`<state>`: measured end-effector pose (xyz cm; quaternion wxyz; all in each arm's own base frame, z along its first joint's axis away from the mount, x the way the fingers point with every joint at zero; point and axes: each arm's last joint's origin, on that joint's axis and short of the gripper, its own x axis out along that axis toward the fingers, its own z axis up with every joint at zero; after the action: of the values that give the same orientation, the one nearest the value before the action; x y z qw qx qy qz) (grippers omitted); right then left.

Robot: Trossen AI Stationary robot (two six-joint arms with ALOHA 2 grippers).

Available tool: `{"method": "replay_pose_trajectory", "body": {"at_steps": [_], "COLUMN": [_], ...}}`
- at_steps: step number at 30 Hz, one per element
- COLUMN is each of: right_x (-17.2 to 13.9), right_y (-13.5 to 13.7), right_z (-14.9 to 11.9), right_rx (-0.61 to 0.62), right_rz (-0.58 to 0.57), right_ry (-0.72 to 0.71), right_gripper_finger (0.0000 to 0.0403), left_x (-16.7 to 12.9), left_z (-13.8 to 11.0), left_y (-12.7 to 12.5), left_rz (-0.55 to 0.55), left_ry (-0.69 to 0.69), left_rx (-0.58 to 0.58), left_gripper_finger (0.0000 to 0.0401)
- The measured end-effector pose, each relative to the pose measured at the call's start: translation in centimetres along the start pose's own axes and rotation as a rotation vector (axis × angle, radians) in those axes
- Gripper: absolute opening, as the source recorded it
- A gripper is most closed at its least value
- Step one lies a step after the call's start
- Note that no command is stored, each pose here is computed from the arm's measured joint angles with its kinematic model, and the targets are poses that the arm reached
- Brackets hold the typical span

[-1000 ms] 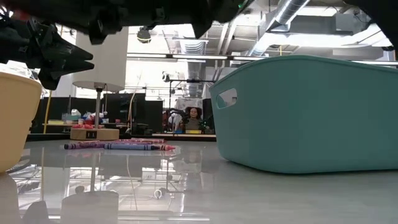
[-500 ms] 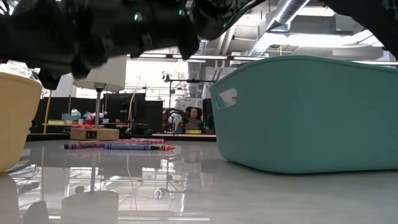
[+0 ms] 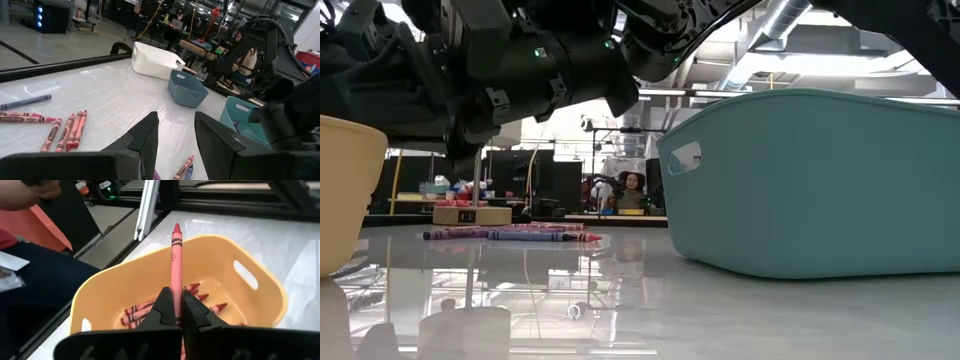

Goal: Sort crayons
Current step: Put the red crayon into the yellow bin, then put the blue crayon into the white bin

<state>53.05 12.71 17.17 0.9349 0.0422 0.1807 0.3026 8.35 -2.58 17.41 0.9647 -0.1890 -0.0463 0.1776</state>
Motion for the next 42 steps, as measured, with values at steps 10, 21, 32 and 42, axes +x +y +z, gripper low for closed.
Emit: {"method": "replay_pose_trajectory", "body": {"at_steps": [10, 21, 32, 42], "right_x": [0.0, -0.1, -9.7, -20.6], "right_y": [0.0, -0.3, -1.2, -8.9], "right_z": [-0.2, -0.2, 8.8, 12.1], "right_rx": [0.011, 0.021, -0.234, -0.15], "right_rz": [-0.001, -0.007, -0.257, -0.754], "right_ry": [0.018, 0.015, 0.079, 0.071], "right_gripper_finger": [0.0011, 0.0088, 0.0091, 0.0091], "left_x": [0.0, 0.0, 0.0, 0.0], "left_z": [0.0, 0.0, 0.0, 0.0], "left_y": [0.0, 0.0, 0.0, 0.0], "left_rz": [0.0, 0.0, -0.001, -0.001], "left_ry": [0.0, 0.0, 0.001, 0.0], "left_rx": [0.0, 0.0, -0.001, 0.0], "left_gripper_finger": [0.0117, 0.0117, 0.0117, 0.0117]}}
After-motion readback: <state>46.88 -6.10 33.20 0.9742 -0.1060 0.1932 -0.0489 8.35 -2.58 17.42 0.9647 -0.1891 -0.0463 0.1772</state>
